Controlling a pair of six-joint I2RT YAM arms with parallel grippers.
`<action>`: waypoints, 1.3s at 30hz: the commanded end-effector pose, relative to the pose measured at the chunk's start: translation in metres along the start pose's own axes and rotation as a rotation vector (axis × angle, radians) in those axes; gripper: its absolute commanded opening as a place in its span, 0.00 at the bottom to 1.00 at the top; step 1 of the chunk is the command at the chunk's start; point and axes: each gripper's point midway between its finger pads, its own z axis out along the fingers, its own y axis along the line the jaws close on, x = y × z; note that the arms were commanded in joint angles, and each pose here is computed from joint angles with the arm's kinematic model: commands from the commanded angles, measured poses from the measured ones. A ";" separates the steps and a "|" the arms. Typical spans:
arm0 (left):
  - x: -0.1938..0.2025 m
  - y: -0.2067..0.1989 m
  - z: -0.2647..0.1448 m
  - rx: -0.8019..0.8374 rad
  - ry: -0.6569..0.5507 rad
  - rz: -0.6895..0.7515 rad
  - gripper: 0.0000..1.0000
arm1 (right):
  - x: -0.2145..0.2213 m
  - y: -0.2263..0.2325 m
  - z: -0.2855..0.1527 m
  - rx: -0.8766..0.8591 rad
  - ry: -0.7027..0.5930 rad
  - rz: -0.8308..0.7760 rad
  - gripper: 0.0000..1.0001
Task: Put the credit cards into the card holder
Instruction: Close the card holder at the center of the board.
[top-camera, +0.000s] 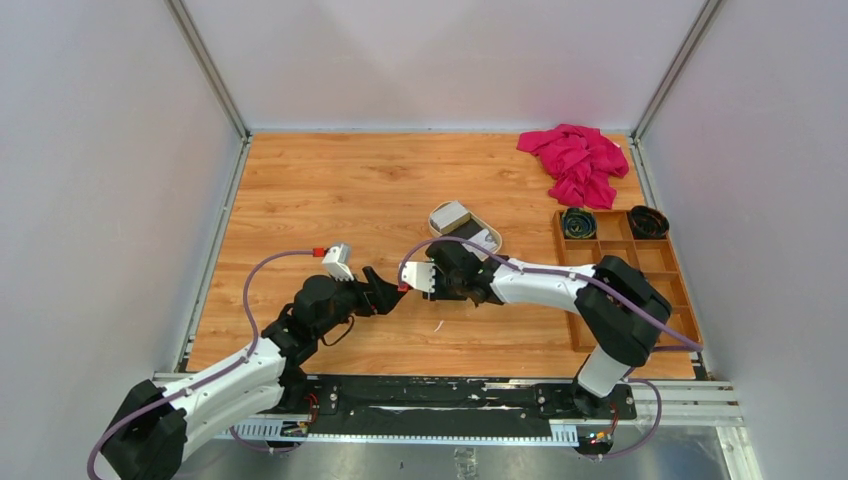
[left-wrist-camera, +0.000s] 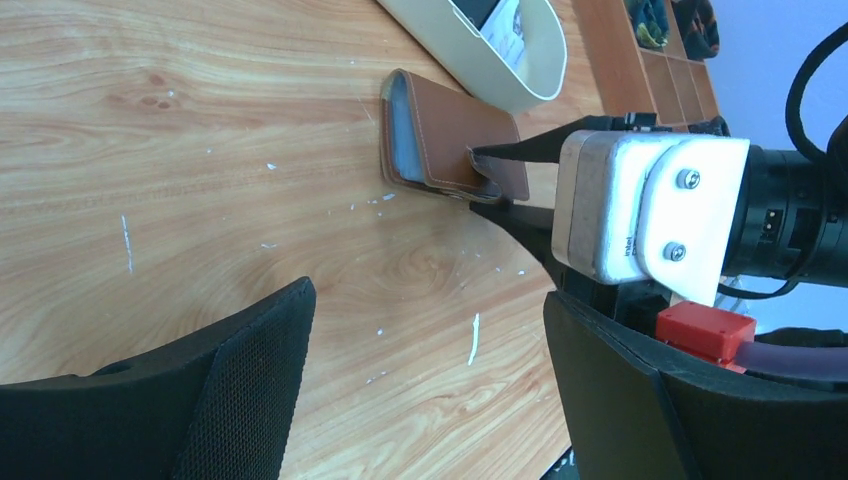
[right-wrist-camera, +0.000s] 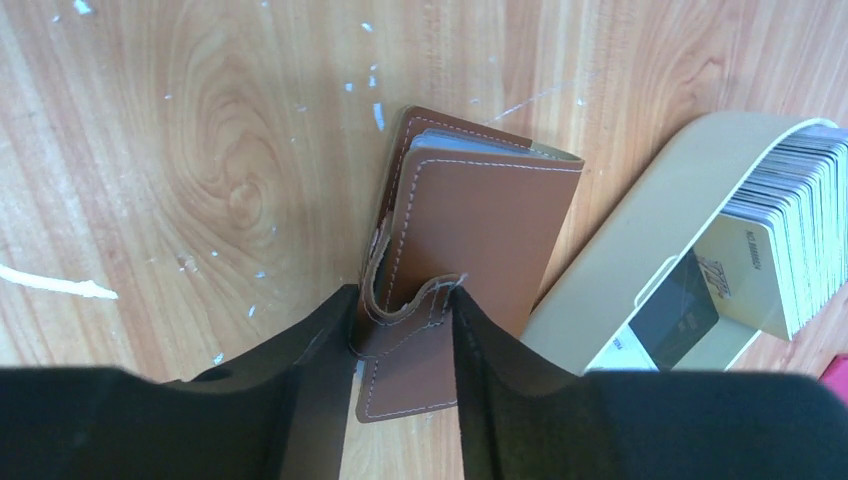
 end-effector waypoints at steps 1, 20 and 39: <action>0.001 -0.003 -0.002 0.026 0.000 -0.014 0.88 | 0.031 0.027 -0.002 -0.138 0.102 0.078 0.33; 0.011 -0.013 -0.005 0.101 0.060 0.102 0.88 | -0.025 0.037 -0.055 -0.521 -0.221 0.448 0.00; 0.042 -0.006 0.013 -0.012 0.231 -0.217 0.81 | -0.007 0.001 -0.051 -0.578 -0.293 0.617 0.00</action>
